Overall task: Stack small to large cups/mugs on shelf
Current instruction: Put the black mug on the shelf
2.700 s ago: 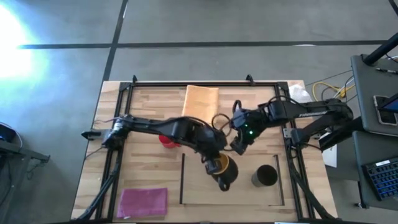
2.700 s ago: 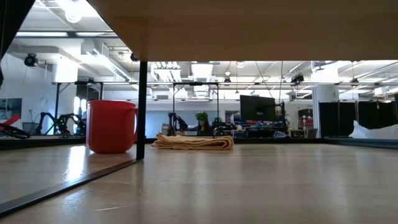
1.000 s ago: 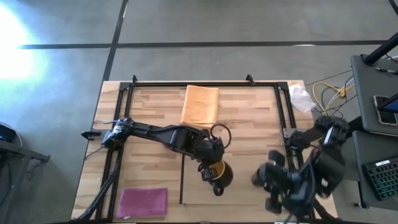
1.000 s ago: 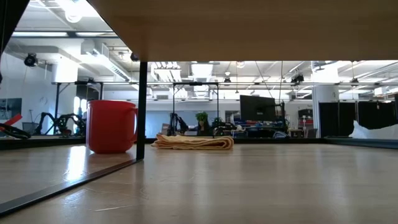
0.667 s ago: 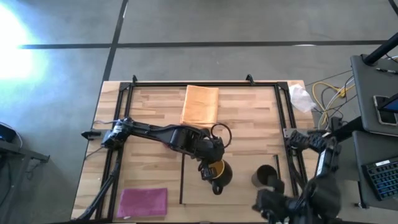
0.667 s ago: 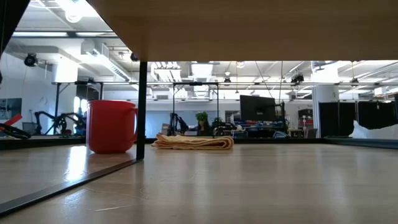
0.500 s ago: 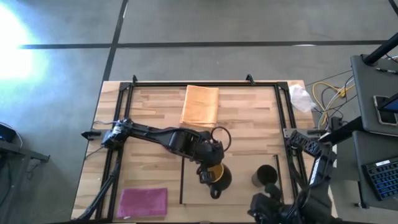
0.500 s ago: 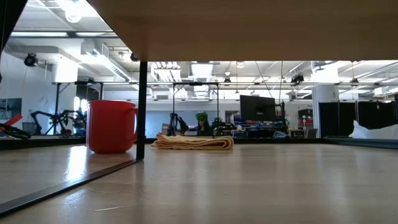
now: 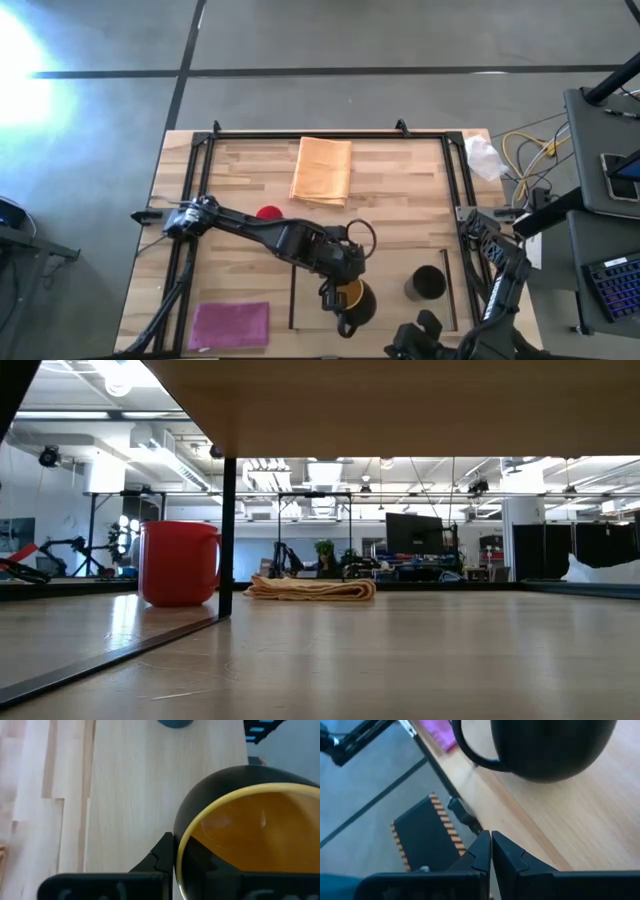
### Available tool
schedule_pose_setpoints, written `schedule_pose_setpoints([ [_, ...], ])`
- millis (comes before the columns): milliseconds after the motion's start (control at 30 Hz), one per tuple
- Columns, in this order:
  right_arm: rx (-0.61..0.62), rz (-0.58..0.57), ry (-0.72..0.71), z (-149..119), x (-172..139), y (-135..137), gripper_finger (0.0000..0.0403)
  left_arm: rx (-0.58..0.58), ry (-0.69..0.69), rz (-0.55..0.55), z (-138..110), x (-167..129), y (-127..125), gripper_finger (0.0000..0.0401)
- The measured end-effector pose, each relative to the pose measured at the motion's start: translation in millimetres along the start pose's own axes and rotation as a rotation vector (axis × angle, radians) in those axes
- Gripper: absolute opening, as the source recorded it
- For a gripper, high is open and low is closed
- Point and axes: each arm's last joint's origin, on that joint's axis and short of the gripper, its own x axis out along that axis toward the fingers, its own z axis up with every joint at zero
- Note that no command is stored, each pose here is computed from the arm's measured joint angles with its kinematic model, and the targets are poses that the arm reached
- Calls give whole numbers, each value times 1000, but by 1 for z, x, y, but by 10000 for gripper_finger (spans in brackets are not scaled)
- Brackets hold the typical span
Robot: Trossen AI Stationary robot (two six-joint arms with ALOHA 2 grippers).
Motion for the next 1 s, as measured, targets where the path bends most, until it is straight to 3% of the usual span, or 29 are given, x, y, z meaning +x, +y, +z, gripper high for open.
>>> schedule_pose_setpoints([
  [700,126,-155,-216,-20,45,-2,9,35,-14,-9,2,-1,0,0],
  [1000,169,-166,-247,-21,56,-1,9,51,-44,-41,5,-2,-2,0],
])
